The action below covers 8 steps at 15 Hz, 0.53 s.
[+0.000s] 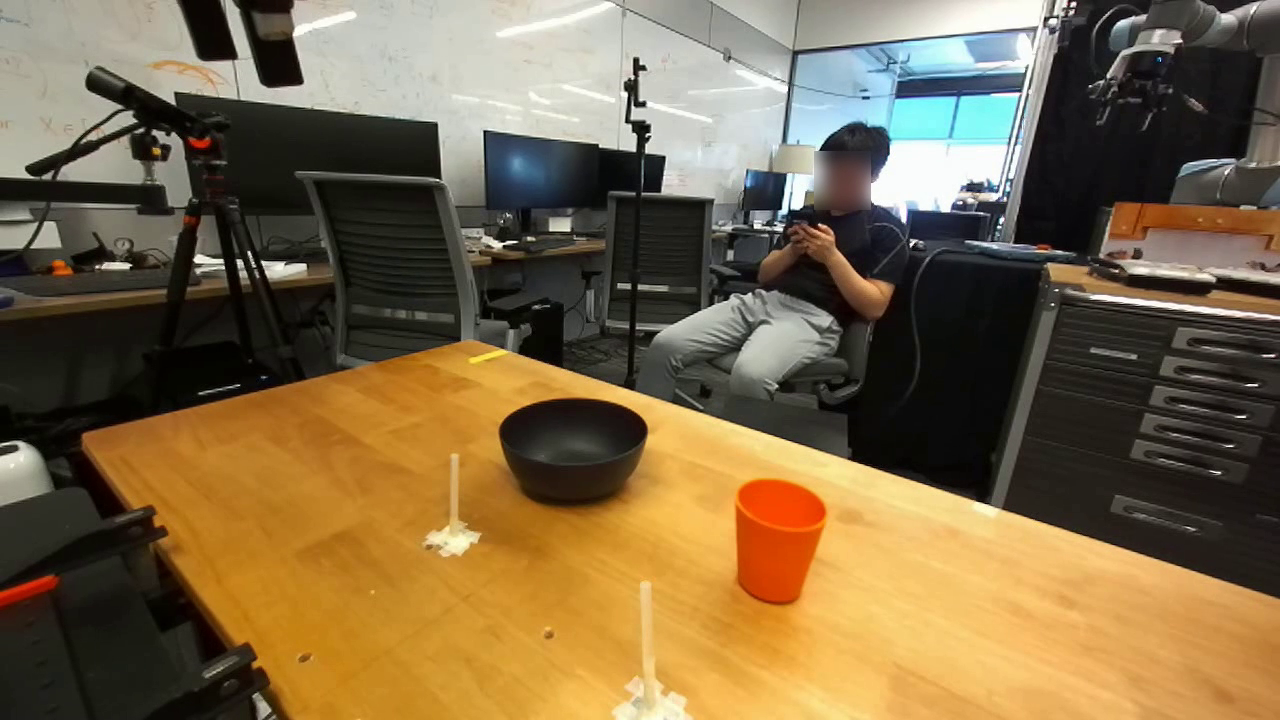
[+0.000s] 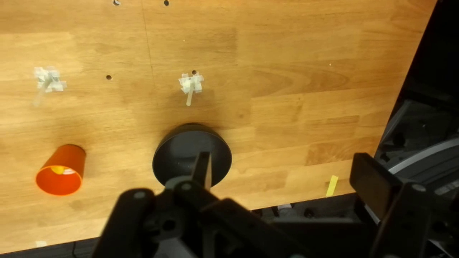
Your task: Pick the cup and pour its contents into the bowl
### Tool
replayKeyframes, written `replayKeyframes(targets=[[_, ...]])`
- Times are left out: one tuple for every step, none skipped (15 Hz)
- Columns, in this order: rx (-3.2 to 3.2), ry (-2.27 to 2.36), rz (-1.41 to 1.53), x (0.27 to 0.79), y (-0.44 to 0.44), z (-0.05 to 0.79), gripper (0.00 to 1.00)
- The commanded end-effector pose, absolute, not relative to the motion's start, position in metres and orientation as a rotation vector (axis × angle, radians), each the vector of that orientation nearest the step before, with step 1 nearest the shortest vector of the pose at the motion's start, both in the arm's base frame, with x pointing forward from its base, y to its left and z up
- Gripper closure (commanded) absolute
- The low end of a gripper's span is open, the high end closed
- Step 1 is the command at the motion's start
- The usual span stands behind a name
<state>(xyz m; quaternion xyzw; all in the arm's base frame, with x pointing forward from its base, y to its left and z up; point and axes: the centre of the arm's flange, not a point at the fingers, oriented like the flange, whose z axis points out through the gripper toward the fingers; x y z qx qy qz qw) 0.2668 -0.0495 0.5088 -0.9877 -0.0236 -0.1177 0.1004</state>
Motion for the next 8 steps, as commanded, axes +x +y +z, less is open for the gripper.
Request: replayKeyframes(targets=[[-2.898, 0.020, -0.393, 0.276, -0.069, 0.538, 0.00], [-2.882, 0.044, -0.408, 0.279, -0.076, 0.547, 0.00], [-2.877, 0.071, -0.428, 0.282, -0.083, 0.555, 0.00], [-2.871, 0.096, -0.444, 0.284, -0.090, 0.563, 0.00], [-2.866, 0.120, -0.459, 0.288, -0.099, 0.572, 0.00], [-2.865, 0.150, -0.473, 0.291, -0.107, 0.579, 0.00], [-2.866, 0.184, -0.476, 0.296, -0.118, 0.587, 0.00], [-2.865, 0.209, -0.473, 0.300, -0.127, 0.594, 0.00]])
